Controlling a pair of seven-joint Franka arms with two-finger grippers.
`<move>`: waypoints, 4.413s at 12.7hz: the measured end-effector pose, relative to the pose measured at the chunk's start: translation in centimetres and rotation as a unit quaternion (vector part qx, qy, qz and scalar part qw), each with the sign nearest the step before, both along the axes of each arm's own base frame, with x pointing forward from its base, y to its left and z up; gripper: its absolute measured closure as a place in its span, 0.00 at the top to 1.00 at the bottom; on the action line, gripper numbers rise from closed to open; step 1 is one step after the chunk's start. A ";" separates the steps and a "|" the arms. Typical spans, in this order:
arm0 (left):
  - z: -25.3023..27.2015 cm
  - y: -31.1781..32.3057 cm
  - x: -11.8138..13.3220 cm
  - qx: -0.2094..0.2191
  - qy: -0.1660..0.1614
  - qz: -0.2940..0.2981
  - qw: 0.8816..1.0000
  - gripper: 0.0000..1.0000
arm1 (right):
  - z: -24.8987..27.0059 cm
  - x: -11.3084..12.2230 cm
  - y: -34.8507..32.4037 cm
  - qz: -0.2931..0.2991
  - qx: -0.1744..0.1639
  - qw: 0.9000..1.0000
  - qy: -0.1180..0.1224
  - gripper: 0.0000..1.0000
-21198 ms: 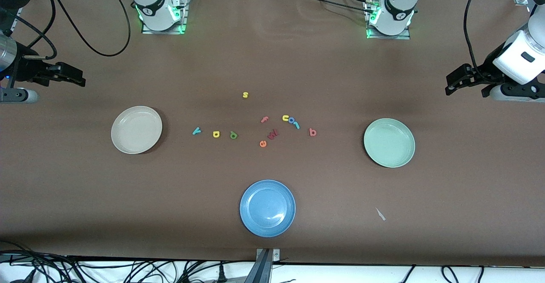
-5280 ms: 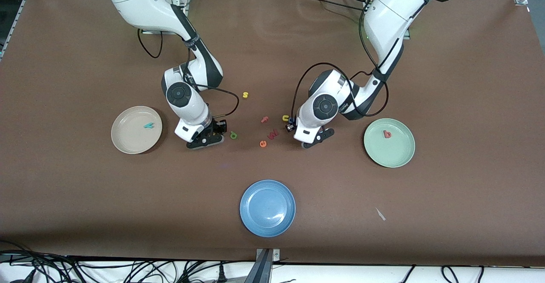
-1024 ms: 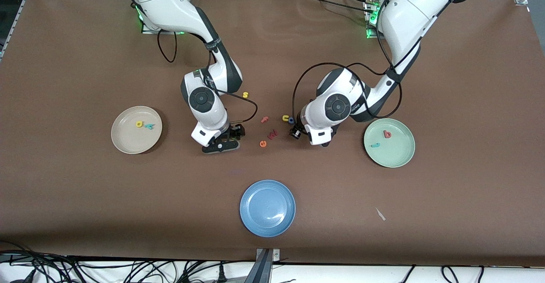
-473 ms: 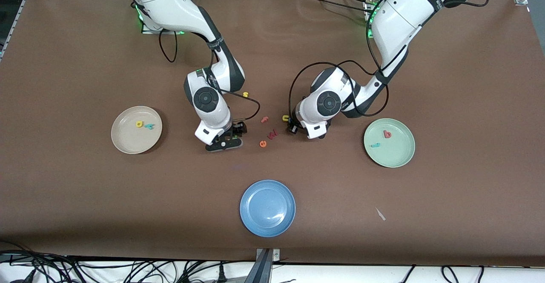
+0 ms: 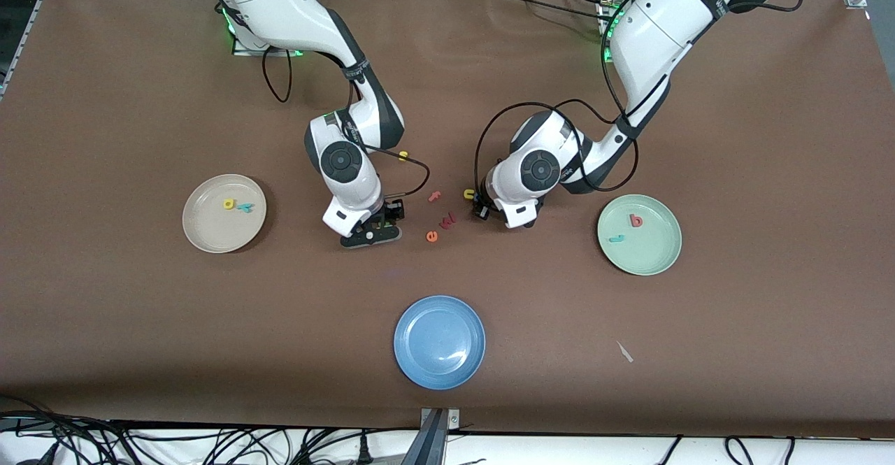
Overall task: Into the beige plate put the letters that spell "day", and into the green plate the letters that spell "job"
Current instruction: 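Grasp blue o with the left gripper while the right gripper grasps green p, then place o on green plate while the right gripper places p on white plate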
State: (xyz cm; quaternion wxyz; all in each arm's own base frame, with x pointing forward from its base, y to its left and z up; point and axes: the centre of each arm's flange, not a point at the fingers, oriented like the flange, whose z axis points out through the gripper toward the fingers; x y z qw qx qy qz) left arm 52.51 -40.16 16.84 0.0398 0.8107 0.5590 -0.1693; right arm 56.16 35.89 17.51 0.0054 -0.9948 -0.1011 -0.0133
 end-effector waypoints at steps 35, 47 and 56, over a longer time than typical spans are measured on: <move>9.9 27.3 13.1 0.016 -0.041 -0.278 0.959 0.25 | 10.8 3.7 -32.3 0.096 -0.027 0.987 0.122 0.29; 1.7 34.9 12.5 -0.028 -0.009 -0.394 0.919 0.25 | 13.4 4.6 -35.4 0.047 0.052 0.989 0.130 1.00; 3.6 34.9 13.2 -0.023 -0.020 -0.395 0.918 0.99 | 23.2 8.0 -31.9 0.051 0.013 0.991 0.120 1.00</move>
